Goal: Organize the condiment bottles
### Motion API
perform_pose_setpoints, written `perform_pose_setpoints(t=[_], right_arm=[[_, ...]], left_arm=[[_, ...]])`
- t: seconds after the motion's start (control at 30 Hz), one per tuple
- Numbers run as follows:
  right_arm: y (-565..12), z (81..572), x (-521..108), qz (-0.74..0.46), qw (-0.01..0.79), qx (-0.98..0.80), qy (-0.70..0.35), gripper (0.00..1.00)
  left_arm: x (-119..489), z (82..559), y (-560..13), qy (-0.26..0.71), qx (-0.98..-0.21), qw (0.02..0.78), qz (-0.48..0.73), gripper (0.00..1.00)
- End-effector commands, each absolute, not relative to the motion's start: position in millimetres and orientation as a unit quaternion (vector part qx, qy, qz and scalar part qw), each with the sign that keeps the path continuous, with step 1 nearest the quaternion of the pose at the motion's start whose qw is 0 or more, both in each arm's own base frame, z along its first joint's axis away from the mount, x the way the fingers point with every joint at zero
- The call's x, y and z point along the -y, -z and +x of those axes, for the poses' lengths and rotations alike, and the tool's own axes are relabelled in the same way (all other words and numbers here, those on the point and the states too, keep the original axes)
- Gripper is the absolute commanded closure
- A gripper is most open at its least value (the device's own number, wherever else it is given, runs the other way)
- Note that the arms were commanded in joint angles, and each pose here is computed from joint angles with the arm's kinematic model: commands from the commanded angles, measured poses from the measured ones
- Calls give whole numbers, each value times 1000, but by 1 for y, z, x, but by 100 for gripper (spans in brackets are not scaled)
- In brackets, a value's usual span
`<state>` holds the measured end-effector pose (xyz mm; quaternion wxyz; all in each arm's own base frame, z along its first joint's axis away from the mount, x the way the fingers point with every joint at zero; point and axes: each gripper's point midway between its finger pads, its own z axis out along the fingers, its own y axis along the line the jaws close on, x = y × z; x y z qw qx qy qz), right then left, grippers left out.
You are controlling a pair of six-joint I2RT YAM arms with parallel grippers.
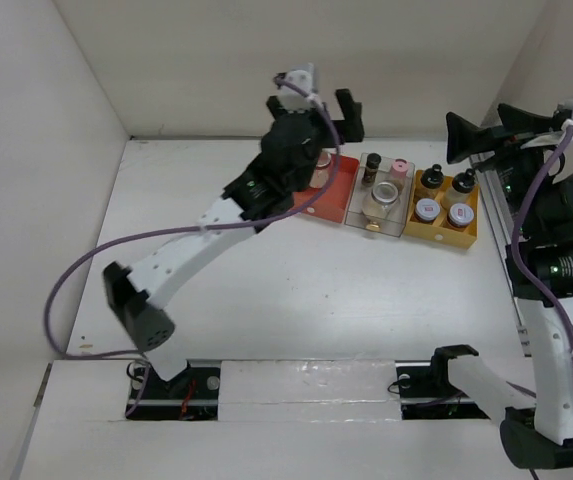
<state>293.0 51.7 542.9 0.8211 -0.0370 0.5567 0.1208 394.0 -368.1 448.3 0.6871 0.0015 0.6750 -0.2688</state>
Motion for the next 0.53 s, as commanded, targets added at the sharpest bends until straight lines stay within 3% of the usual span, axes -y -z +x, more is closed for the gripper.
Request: perform_pose_setpoints(t=[0.0, 0.03, 0.27, 0.5], right_arm=[[-526, 297, -54, -46, 809, -574, -123, 1], [-506, 305, -57, -50, 795, -591, -127, 1], [-436, 302, -82, -81, 755, -628, -174, 1], [-425, 270, -82, -73, 768, -612, -174, 1]], left_arm=[[321, 378, -438, 246, -687, 680, -72, 0], [316, 373, -402, 236, -712, 657, -79, 0], [228, 318, -304, 185, -758, 610, -137, 0], [181, 271, -322, 261, -717, 629, -151, 0]])
